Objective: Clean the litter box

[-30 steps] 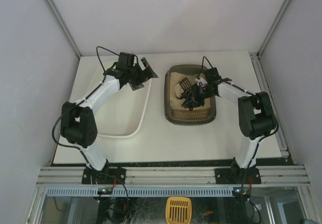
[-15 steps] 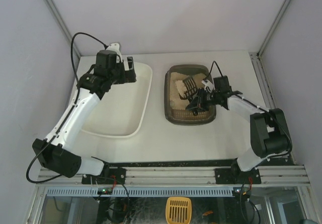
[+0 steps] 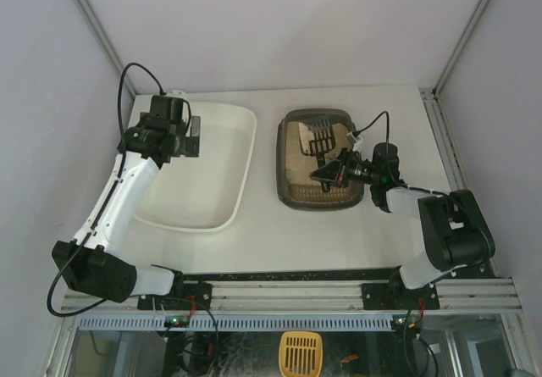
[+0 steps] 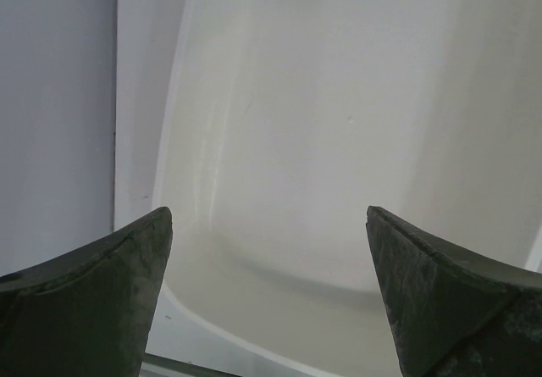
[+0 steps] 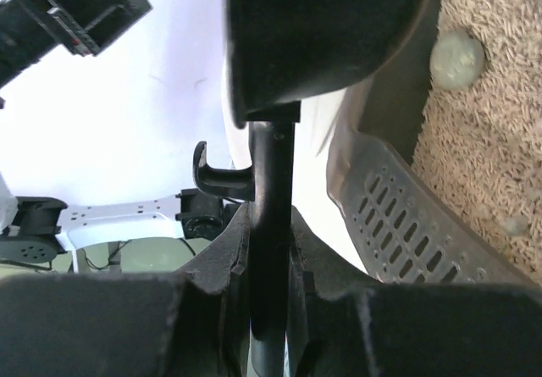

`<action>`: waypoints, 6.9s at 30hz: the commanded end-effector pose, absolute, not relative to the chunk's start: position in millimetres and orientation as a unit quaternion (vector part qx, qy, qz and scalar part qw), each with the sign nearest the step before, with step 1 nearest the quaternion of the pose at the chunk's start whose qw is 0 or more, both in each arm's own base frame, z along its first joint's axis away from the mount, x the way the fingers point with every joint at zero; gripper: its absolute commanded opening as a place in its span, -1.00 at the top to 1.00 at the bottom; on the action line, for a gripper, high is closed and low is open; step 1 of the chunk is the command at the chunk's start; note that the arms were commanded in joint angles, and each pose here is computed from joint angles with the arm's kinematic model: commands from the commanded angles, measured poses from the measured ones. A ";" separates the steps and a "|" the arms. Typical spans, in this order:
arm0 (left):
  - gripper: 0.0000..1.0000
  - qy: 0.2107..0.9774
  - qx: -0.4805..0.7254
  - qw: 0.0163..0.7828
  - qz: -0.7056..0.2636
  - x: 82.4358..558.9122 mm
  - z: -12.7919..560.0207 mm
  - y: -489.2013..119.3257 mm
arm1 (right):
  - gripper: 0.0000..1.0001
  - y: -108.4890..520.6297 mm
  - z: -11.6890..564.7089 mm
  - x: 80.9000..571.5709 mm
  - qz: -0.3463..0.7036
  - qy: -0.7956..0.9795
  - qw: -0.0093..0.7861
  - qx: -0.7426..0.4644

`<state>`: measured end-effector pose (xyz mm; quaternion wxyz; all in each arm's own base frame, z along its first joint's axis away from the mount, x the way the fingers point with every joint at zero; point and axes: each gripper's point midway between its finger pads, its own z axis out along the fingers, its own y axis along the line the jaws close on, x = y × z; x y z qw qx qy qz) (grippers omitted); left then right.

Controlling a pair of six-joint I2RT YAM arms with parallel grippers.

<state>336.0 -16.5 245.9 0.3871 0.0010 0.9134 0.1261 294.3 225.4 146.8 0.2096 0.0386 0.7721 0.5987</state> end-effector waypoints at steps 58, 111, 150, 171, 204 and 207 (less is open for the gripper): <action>-0.92 0.921 0.024 0.381 0.082 331.7 233.5 -34.1 | 1.00 220.4 156.6 319.5 0.661 0.717 0.208 0.077; -0.97 0.918 0.219 0.325 -0.058 283.3 226.4 -83.3 | 1.00 218.7 182.5 310.3 0.630 0.744 0.206 0.088; -0.96 0.922 0.196 0.333 -0.020 288.9 224.7 -69.4 | 1.00 168.7 192.1 321.3 0.567 0.757 0.317 0.064; -0.99 0.936 0.152 0.315 -0.046 296.0 234.6 -50.7 | 1.00 169.3 190.9 322.4 0.584 0.753 0.292 0.082; -0.97 0.911 -0.051 0.348 -0.216 282.3 276.6 20.7 | 1.00 364.2 171.6 254.1 0.279 0.875 0.295 -0.264; -0.97 0.915 -0.051 0.356 -0.185 280.9 276.4 29.8 | 1.00 379.7 166.4 249.2 0.245 0.877 0.299 -0.287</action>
